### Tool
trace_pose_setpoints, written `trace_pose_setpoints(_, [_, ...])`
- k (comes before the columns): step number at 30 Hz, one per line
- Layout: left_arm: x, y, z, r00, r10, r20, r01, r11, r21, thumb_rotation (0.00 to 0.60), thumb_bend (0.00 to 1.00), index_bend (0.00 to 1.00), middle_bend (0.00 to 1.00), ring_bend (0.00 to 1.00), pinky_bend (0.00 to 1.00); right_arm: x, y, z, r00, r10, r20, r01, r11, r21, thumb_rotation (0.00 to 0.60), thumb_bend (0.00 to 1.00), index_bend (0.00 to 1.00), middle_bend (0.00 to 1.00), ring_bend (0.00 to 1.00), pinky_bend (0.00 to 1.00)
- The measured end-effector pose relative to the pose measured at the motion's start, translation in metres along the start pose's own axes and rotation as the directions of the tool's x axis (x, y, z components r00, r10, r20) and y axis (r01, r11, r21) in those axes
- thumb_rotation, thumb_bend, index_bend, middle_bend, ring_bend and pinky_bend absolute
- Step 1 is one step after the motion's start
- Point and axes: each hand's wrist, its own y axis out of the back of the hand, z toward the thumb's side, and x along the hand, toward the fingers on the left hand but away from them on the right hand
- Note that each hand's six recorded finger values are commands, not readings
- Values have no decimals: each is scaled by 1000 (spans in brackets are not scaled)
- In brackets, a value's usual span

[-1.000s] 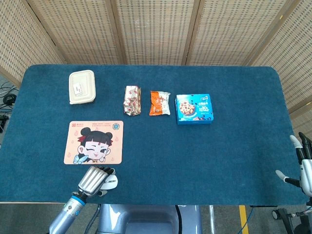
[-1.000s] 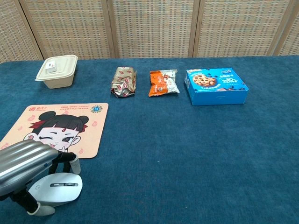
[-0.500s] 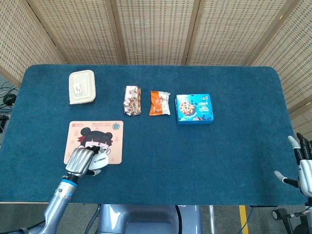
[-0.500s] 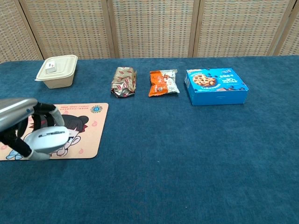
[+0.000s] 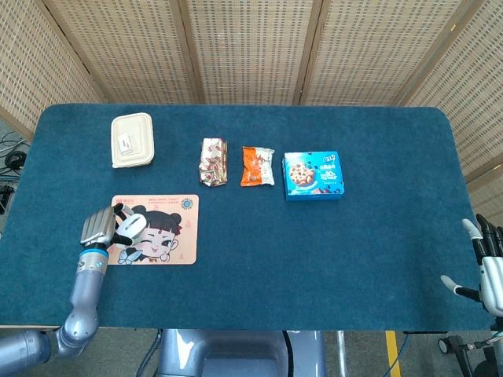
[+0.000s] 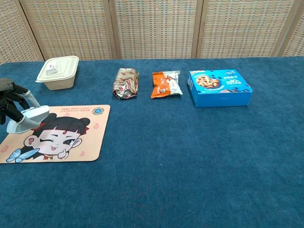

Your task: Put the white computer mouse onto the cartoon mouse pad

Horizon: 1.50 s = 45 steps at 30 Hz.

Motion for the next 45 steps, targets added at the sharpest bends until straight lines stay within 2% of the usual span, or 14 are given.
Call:
trace_pose_setpoints(3, [10,1,4,997,-17,-73,16,1000,-21,600,254,467,529,538,597,-1,-1,-1,1000,6,2,-6,1000,-3,600,0,0,0,0,0])
trace_pose_setpoints(7, [19,2,14,982,-3,-187,-6,999,-50,600,254,468,530,538,597,-1,-2,-1,1000,11,1,-11,1000,-9,600,0,0,0,0,0])
trace_pose_setpoints(9, [21,0,22,977,-4,-212,-6,999,-44,600,254,467,530,538,597,-1,-3,-1,1000,12,0,-12,1000,-12,600,0,0,0,0,0])
trace_pose_setpoints(15, [20,-11,40,973,-25,-230,21,1000,-21,600,255,467,531,537,597,-2,-4,-1,1000,20,0,-20,1000,-20,600,0,0,0,0,0])
trace_pose_setpoints(26, [19,-30,45,968,-37,-249,26,999,-45,600,254,464,525,537,597,-2,0,-2,1000,19,-2,-19,999,-44,600,0,0,0,0,0])
trace_pose_setpoints(27, [19,-30,46,968,-33,-248,22,999,-45,600,238,452,493,521,597,-2,0,-2,1000,19,-2,-19,999,-45,600,0,0,0,0,0])
trace_pose_setpoints(29, [19,-31,48,970,-25,-241,13,999,-52,600,180,340,326,389,557,-2,0,-3,1000,18,-2,-18,999,-48,600,0,0,0,0,0])
trace_pose_setpoints(31, [18,-33,50,971,-33,-236,18,998,-68,600,108,116,83,130,425,-3,1,-3,1000,17,-1,-17,999,-50,600,0,0,0,0,0])
trace_pose_setpoints(32, [17,-35,50,971,-40,-234,24,997,-73,600,86,45,20,49,364,-3,1,-3,1000,17,-1,-17,999,-51,600,0,0,0,0,0])
trace_pose_setpoints(34, [16,-37,51,972,-61,-228,43,996,-81,600,57,0,0,0,301,-3,1,-3,1000,16,-1,-16,998,-53,600,0,0,0,0,0])
trace_pose_setpoints(40, [10,-35,56,976,-92,-200,66,989,-135,600,29,0,0,0,286,-2,2,-2,1000,15,-5,-16,999,-52,600,0,0,0,0,0])
trace_pose_setpoints(45, [6,-19,59,989,-31,-146,5,985,-174,600,0,0,0,0,231,-2,0,-1,1000,19,-7,-20,999,-47,600,0,0,0,0,0])
